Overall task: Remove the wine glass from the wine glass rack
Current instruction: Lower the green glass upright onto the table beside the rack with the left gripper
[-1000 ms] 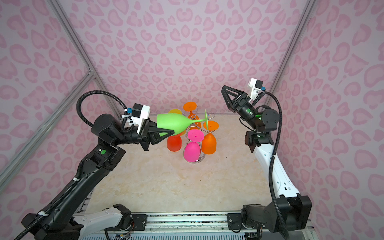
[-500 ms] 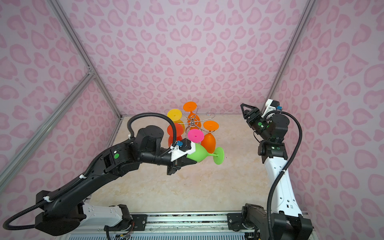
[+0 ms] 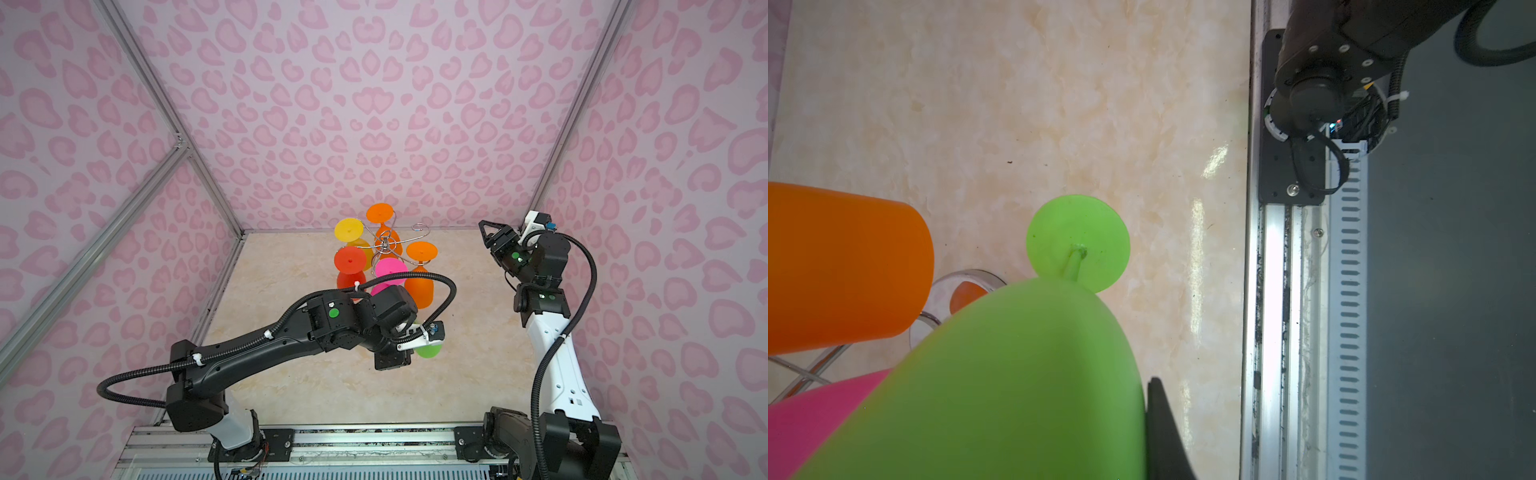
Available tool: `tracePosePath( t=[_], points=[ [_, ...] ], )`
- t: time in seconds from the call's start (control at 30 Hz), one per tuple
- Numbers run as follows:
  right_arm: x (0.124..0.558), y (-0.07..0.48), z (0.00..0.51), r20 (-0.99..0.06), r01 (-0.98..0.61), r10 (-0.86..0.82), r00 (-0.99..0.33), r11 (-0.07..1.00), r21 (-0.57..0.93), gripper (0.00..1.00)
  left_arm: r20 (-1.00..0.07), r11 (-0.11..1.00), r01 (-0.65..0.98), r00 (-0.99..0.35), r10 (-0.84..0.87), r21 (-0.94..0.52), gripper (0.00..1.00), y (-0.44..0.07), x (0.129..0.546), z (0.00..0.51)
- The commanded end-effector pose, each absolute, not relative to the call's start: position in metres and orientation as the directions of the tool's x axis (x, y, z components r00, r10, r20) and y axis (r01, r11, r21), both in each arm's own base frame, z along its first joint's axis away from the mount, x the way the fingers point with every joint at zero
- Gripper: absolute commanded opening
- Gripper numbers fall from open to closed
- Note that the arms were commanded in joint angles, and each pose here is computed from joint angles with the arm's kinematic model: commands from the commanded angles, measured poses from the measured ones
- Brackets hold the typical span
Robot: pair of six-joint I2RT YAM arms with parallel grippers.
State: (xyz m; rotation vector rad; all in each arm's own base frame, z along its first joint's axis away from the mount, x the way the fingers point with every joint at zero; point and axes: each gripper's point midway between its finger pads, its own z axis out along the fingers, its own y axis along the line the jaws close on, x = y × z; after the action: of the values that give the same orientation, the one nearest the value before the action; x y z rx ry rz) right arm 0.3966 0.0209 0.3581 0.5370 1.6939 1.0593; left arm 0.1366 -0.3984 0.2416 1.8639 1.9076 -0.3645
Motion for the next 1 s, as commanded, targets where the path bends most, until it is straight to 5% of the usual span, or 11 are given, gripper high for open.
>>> tracePosePath(
  t=[0.0, 0.97],
  points=[
    [0.398, 0.022, 0.35, -0.528, -0.135, 0.755, -0.389, 0.52, 0.843, 0.64, -0.424, 0.068, 0.992, -0.016, 0.905, 0.107, 0.01, -0.4, 0.138, 0.224],
    [0.407, 0.022, 0.323, -0.484, -0.102, 0.768, -0.419, 0.49, 0.866, 0.64, -0.13, 0.059, 0.998, -0.057, 0.99, 0.011, 0.05, -0.419, 0.142, 0.132]
  ],
)
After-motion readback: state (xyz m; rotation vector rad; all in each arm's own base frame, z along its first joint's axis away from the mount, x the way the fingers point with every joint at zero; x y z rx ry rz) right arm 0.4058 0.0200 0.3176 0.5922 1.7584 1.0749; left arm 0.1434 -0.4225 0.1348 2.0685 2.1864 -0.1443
